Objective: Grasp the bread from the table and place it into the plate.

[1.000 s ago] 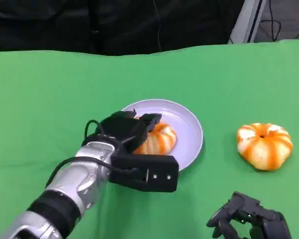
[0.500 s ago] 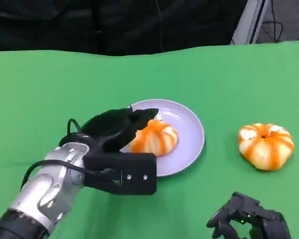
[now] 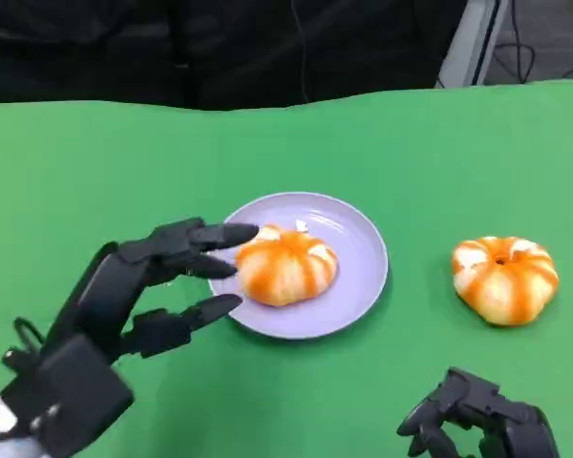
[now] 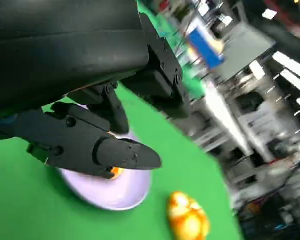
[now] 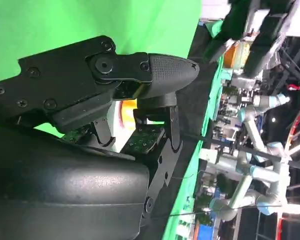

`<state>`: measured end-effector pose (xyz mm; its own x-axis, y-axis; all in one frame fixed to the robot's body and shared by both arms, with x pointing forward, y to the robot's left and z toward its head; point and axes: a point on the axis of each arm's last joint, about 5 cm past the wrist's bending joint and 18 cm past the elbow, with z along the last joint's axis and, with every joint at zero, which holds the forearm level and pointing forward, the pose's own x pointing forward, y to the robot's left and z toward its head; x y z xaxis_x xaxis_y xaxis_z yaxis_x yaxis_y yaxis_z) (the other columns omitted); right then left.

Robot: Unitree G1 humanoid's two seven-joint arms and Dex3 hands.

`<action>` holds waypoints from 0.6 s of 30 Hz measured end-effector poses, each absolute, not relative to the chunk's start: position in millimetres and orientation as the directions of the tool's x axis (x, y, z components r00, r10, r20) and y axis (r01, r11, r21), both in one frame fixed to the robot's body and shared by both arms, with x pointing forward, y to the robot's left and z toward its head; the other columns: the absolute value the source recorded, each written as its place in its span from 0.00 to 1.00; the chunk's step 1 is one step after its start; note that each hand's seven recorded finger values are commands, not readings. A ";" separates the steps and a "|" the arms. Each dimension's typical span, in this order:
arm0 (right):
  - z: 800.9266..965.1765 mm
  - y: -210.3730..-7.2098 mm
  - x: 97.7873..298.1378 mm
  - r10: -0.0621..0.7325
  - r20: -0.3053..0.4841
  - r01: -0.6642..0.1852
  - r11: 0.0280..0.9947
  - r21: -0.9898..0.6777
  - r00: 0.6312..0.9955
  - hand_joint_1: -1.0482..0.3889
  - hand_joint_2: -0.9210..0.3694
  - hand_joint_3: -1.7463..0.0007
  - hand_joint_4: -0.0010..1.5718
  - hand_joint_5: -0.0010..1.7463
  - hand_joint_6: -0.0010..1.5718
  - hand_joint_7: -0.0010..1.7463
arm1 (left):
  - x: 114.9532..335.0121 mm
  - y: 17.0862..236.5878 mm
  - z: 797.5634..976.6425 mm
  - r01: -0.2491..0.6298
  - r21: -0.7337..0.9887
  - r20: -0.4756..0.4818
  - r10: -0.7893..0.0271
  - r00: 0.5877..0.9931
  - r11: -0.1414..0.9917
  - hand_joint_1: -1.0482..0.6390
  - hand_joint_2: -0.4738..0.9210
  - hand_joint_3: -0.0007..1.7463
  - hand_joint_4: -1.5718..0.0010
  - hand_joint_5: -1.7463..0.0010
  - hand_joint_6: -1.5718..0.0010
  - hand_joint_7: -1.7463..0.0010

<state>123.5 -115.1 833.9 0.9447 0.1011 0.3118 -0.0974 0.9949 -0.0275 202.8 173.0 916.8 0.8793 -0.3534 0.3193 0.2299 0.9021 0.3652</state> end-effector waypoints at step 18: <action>835.7 -115.9 124.6 0.101 0.318 -0.100 0.995 -0.018 0.943 0.25 0.00 0.74 0.52 0.89 0.56 0.70 | 144.4 188.9 892.8 0.080 0.104 0.308 -0.108 0.945 0.991 0.70 0.69 0.80 0.45 0.00 0.52 0.08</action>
<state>124.6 -115.9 835.7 0.9427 0.1010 0.3180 -0.1004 0.9948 -0.0184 144.4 188.9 892.8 0.9451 -0.1083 0.3084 0.0798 0.9914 0.1037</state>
